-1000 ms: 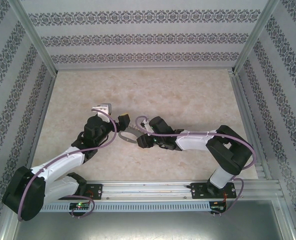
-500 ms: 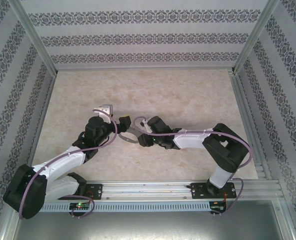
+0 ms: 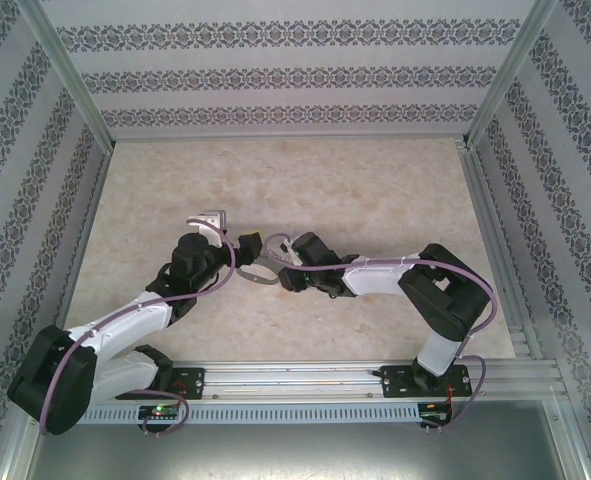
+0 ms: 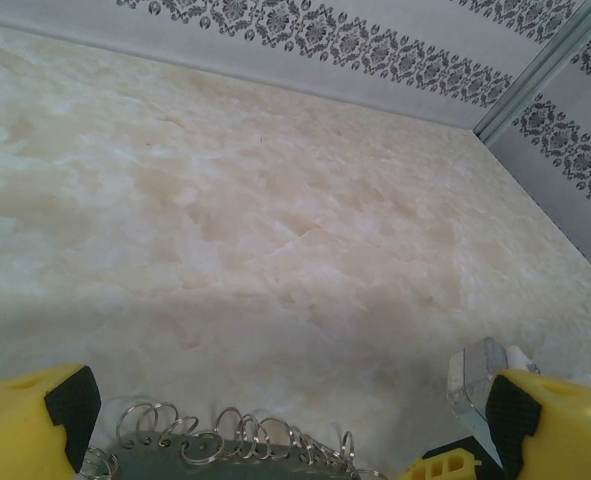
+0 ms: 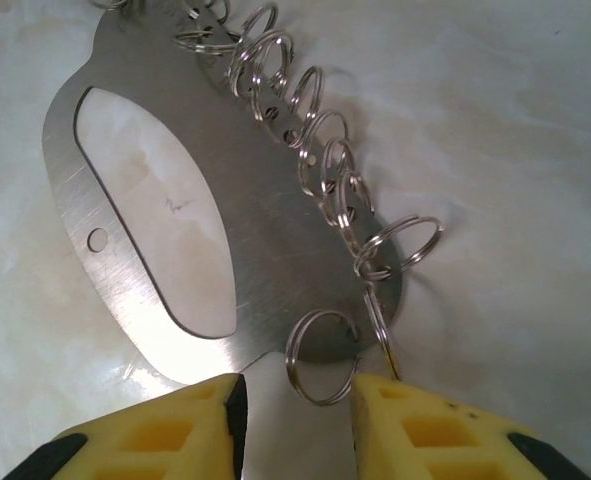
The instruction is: Put the keys on the keyring
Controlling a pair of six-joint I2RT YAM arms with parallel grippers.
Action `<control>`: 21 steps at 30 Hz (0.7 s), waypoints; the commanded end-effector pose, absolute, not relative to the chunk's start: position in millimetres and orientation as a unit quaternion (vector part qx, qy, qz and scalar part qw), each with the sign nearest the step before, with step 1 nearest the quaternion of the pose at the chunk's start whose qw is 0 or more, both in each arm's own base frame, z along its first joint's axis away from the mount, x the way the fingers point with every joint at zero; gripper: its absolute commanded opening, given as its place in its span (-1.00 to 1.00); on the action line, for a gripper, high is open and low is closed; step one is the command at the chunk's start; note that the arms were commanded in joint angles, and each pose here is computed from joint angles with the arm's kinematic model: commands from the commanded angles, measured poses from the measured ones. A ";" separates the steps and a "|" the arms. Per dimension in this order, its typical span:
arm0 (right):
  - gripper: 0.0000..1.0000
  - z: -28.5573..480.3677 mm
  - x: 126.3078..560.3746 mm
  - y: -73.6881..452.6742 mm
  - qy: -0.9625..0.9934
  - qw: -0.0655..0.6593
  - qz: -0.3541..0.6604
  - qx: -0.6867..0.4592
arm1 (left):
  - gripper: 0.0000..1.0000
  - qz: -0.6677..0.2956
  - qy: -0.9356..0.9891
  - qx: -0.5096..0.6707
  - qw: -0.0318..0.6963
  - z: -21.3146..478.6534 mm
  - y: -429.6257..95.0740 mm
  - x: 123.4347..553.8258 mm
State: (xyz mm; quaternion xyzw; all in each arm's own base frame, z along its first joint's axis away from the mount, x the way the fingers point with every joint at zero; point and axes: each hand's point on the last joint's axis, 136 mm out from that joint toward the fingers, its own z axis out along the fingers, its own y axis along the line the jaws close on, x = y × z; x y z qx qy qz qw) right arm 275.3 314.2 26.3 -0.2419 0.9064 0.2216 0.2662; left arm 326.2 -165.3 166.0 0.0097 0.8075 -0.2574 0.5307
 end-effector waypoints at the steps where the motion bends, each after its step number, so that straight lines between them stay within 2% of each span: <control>1: -0.33 27.7 288.2 314.4 0.907 0.279 0.206 -0.241 | 1.00 -0.276 0.797 0.008 0.538 170.2 -169.2 327.3; 14: -0.44 26.0 297.4 310.6 0.910 0.281 0.190 -0.238 | 1.00 -0.282 0.796 0.008 0.535 166.9 -170.8 326.7; 21: -0.38 27.7 296.7 309.8 0.910 0.279 0.188 -0.242 | 1.00 -0.283 0.795 0.008 0.536 167.0 -171.3 326.6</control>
